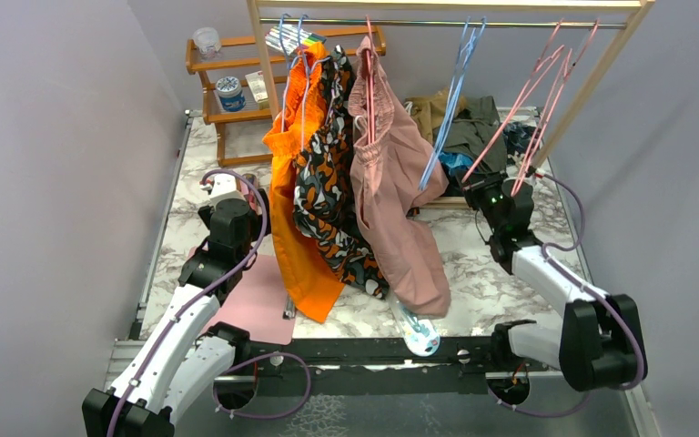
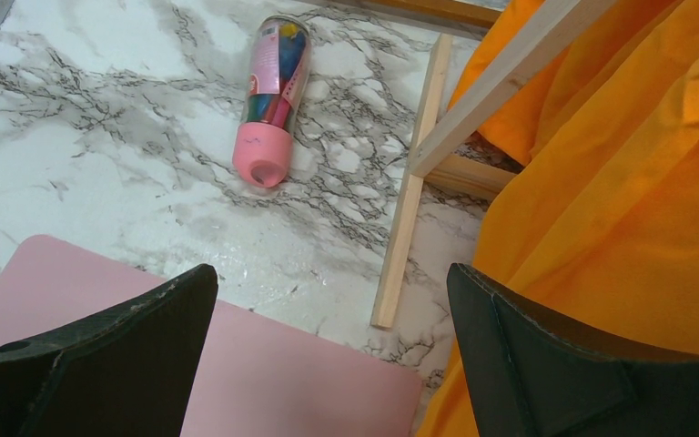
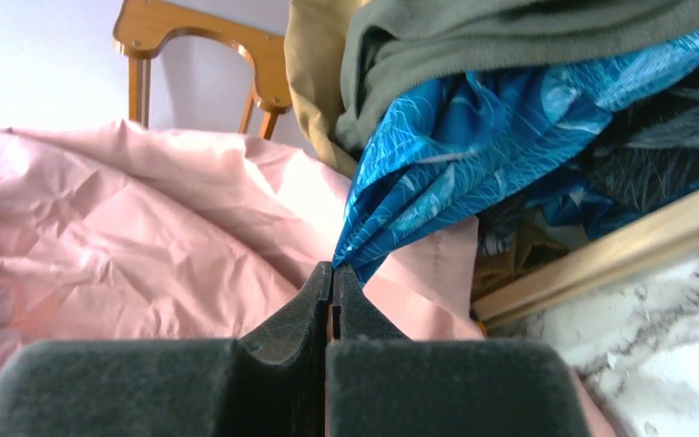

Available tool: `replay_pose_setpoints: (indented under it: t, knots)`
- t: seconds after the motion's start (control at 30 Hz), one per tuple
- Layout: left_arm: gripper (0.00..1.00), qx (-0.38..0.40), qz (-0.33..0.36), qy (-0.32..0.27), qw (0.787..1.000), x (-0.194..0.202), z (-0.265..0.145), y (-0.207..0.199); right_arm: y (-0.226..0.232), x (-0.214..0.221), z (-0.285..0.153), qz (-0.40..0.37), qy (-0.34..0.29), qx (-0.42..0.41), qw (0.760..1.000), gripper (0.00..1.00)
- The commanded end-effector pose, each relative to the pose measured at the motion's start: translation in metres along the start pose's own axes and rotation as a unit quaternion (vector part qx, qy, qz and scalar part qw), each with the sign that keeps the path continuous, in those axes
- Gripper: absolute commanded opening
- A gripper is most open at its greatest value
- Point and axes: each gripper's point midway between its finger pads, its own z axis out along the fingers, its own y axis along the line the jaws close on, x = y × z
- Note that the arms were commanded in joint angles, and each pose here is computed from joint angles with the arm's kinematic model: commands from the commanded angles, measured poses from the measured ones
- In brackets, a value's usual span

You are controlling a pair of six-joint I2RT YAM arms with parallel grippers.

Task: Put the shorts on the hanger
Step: Move the shorts from the center of the board.

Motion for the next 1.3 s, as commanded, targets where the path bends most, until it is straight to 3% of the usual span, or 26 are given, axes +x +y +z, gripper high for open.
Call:
replay_pose_setpoints:
  t: [0.0, 0.33, 0.83, 1.07, 1.27]
  knots:
    - [0.99, -0.007, 0.002, -0.013, 1.000, -0.005, -0.002, 0.002, -0.001, 0.015, -0.028, 0.001, 0.042, -0.003, 0.999, 0.01]
    - [0.99, -0.005, 0.002, -0.010, 1.000, -0.004, -0.002, 0.002, -0.008, 0.029, -0.080, -0.023, 0.076, -0.003, 0.997, 0.01]
    - [0.99, 0.001, 0.003, -0.002, 1.000, 0.000, -0.001, -0.002, -0.002, 0.045, -0.135, -0.138, 0.133, -0.009, 0.981, 0.01]
    - [0.99, -0.001, 0.003, -0.001, 1.000, 0.000, -0.001, -0.001, 0.045, 0.041, -0.177, -0.227, 0.150, -0.101, 0.957, 0.01]
    - [0.99, -0.002, 0.004, -0.002, 1.000, -0.001, 0.000, -0.001, 0.105, 0.012, -0.220, -0.288, 0.090, -0.201, 0.932, 0.01]
